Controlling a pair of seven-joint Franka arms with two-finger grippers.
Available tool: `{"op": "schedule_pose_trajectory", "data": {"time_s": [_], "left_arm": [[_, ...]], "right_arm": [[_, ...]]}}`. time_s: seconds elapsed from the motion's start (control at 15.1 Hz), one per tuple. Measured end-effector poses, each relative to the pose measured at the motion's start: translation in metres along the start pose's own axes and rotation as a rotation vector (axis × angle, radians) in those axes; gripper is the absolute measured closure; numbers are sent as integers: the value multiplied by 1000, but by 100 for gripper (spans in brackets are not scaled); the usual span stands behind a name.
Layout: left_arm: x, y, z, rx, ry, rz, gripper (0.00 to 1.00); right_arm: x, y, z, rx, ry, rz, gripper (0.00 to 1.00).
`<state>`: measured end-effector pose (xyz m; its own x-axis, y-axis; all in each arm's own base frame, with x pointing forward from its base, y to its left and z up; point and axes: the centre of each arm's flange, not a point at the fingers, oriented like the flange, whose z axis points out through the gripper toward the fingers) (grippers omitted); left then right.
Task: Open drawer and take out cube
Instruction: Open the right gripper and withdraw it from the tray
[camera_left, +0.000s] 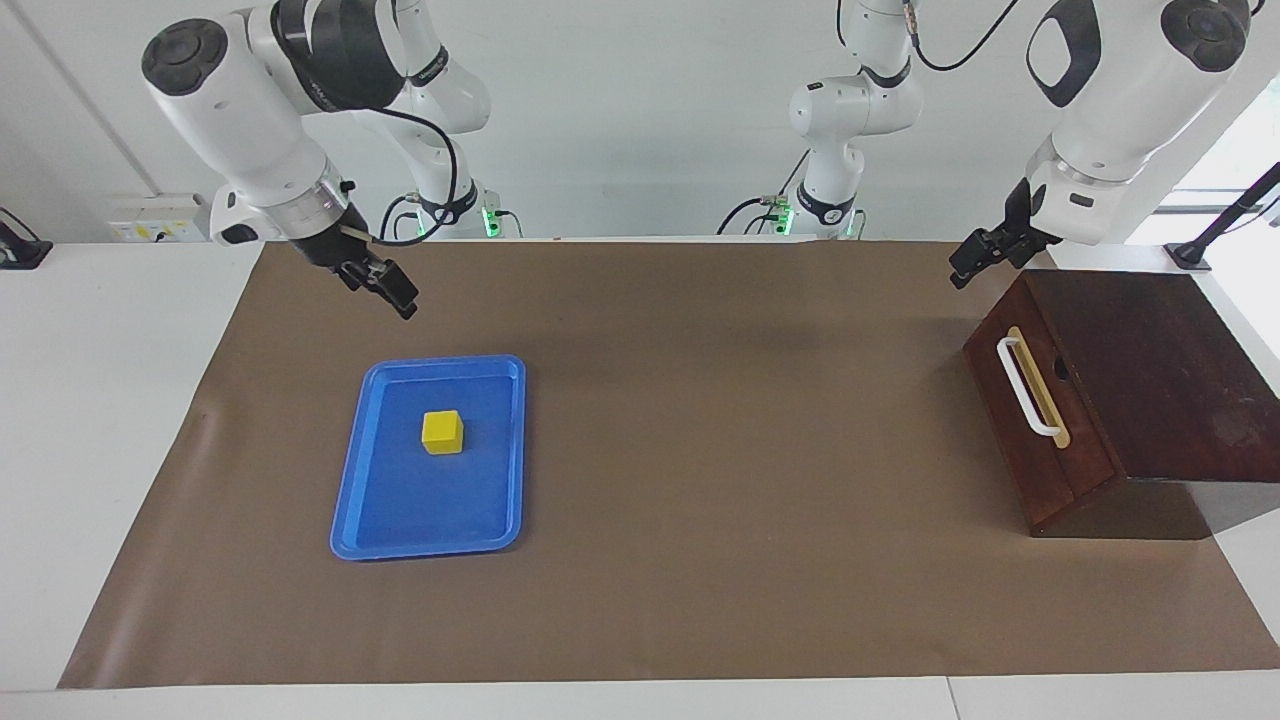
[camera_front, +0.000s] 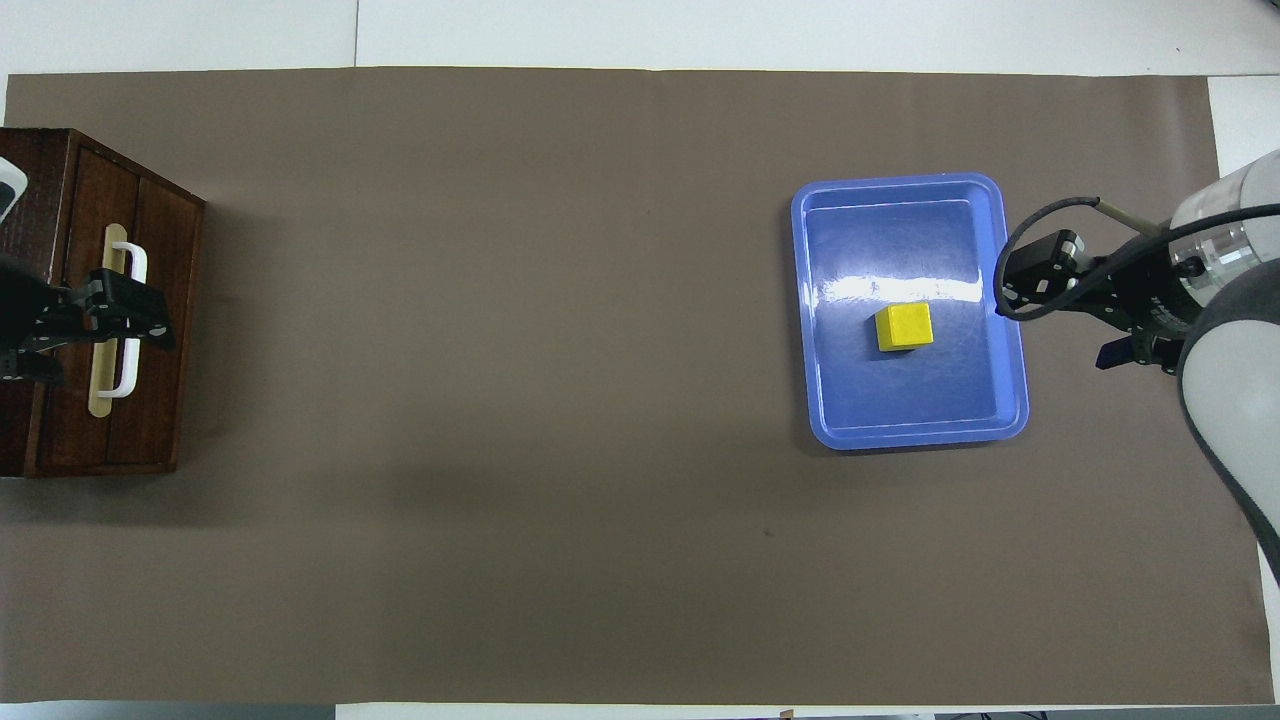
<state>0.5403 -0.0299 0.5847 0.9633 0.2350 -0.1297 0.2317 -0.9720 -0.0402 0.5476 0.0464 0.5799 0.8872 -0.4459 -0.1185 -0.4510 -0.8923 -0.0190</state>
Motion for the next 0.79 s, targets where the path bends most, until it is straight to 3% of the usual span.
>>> {"op": "schedule_pose_trajectory", "data": {"time_s": [0.33,0.79], "left_arm": [[4,6,-8,1,-13,84,0],[2,1,-17,-4,10,139,0]], "right_arm": [[-11,12,-15,-83,25,-354,0],[-11,13,-15,-93,21,-410,0]]}}
